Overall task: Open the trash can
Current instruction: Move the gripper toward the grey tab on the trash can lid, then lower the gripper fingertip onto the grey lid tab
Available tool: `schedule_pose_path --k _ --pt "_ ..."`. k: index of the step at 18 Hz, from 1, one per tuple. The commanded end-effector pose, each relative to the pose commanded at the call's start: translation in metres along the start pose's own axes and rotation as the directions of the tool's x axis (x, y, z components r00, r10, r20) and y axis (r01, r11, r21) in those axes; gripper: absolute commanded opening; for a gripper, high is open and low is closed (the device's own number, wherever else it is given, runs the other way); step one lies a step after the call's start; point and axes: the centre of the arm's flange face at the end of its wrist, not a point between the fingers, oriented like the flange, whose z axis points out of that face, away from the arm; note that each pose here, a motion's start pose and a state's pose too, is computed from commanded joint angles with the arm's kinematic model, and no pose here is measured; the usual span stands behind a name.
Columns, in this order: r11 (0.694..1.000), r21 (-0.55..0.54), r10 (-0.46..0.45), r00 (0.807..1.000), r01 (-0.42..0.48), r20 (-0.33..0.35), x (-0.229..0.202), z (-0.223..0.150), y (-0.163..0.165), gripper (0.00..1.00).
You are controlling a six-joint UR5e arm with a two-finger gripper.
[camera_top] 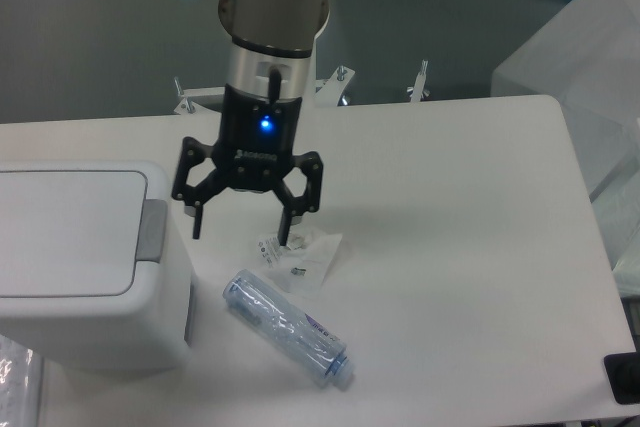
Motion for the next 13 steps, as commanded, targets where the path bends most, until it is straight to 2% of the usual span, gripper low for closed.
schedule_pose_path --k 13 --pt "0.999 -0.038 0.017 1.000 -0.018 -0.021 0.017 0.017 0.015 1.00"
